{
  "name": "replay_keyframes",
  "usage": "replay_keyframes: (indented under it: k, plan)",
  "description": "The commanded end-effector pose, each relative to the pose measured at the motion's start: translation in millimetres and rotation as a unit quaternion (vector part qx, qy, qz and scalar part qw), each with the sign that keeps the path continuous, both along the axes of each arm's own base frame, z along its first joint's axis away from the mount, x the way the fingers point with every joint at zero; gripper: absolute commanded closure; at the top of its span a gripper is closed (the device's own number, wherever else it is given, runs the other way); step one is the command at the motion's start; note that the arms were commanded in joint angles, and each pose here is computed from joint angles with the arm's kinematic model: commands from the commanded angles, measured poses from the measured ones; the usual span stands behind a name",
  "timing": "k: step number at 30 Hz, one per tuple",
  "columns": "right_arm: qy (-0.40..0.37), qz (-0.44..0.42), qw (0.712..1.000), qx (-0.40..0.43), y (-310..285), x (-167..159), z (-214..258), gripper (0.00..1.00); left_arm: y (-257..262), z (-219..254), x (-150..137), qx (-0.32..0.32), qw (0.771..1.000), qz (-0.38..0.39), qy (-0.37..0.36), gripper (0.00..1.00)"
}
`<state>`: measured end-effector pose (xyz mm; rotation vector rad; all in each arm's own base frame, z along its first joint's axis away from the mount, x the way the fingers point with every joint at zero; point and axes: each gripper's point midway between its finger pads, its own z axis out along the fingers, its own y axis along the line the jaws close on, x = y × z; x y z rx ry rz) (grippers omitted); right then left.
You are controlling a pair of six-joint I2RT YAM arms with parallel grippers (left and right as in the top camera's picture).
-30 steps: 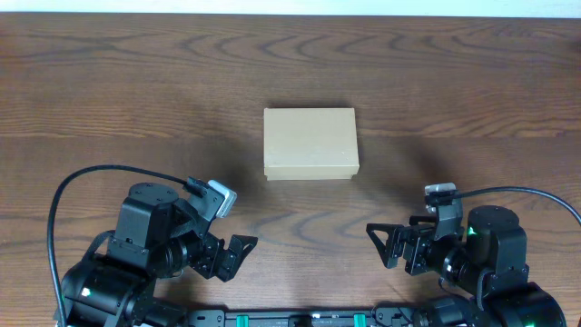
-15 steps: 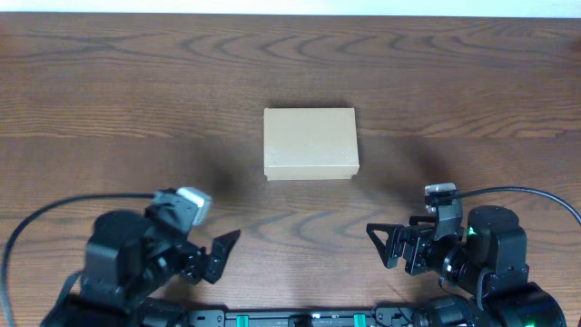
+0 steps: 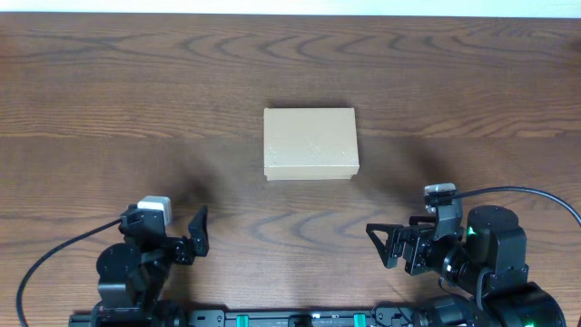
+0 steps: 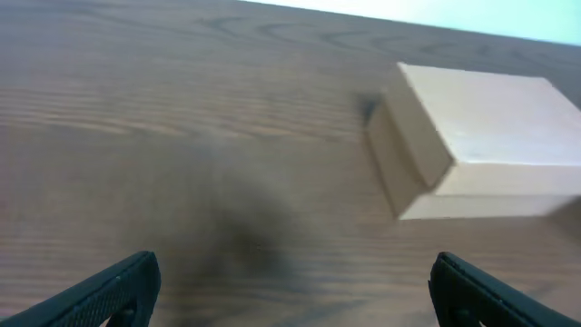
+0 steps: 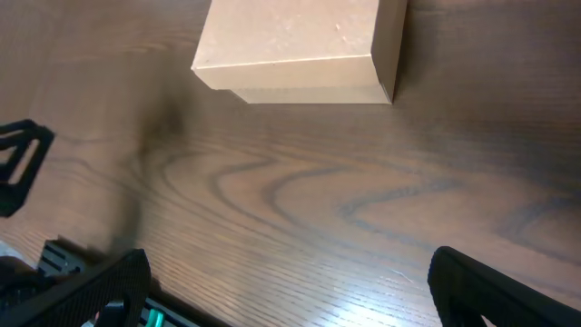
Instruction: Pack container
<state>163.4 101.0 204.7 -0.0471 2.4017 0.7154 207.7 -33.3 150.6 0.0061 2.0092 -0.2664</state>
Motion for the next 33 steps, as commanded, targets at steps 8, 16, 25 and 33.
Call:
replay_keyframes:
  k: [8, 16, 25, 33]
  plan:
    - [0.003, 0.002, 1.0, 0.004, 1.8, -1.9, -1.1, 0.01, 13.5, -23.9, 12.4, -0.023, 0.998, 0.046, -0.037, 0.04]
    - [0.003, 0.002, 1.0, 0.004, 1.8, -1.9, -1.1, 0.01, 13.9, -31.3, 17.1, -0.012, 0.998, 0.042, -0.048, 0.05]
    - [0.003, 0.002, 1.0, 0.004, 1.8, -1.9, -1.1, 0.01, 13.9, -31.3, 17.1, -0.011, 0.998, 0.042, -0.048, 0.05]
    - [0.003, 0.002, 1.0, 0.004, 1.8, -1.9, -1.1, 0.01, 13.9, -31.4, 17.1, -0.011, 0.998, 0.042, -0.048, 0.05]
